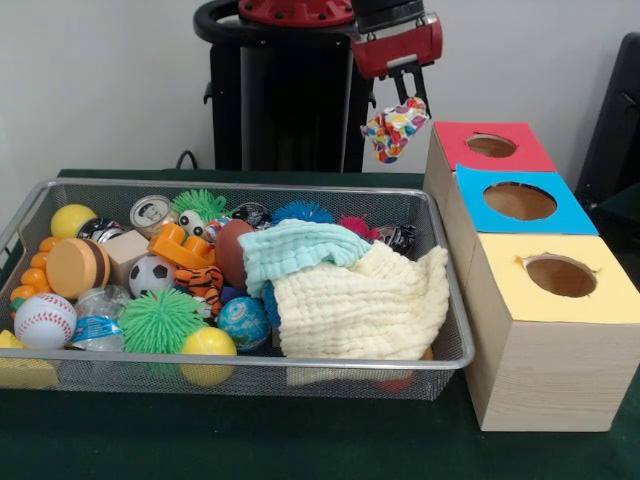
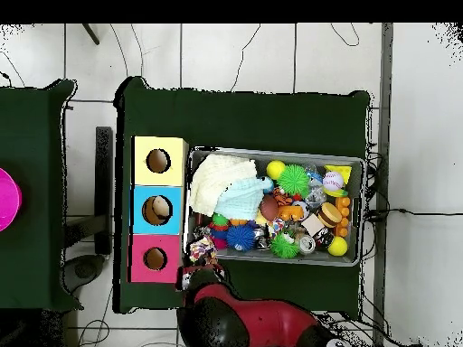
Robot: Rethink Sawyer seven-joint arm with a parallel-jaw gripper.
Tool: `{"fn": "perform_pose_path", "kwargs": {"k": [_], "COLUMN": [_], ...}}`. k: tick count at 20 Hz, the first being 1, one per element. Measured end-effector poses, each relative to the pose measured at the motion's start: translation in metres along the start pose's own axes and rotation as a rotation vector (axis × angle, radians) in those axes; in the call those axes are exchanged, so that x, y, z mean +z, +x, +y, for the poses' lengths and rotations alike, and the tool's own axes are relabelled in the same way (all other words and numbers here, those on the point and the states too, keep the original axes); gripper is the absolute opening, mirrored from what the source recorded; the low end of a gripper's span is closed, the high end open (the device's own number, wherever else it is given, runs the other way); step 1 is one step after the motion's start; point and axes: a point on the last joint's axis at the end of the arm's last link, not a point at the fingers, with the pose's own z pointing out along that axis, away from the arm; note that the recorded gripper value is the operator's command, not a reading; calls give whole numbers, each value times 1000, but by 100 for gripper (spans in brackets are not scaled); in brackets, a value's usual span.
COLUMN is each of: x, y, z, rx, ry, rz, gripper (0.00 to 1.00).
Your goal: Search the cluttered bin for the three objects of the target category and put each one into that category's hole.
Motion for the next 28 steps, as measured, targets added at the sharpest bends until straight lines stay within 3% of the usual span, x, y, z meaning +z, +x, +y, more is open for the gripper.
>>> {"fn": "perform_pose_path", "kwargs": {"k": [4, 6, 10, 20, 28], "x": [-2, -3, -1, 15, 48], "y": [-8, -16, -23, -15, -29], "z": [-9, -13, -13, 4, 22], "rx": [19, 32, 49, 101, 162], "ry": [9, 14, 13, 5, 50], "rz": [-50, -121, -193, -148, -121], "gripper": [0, 0, 0, 0, 0]}}
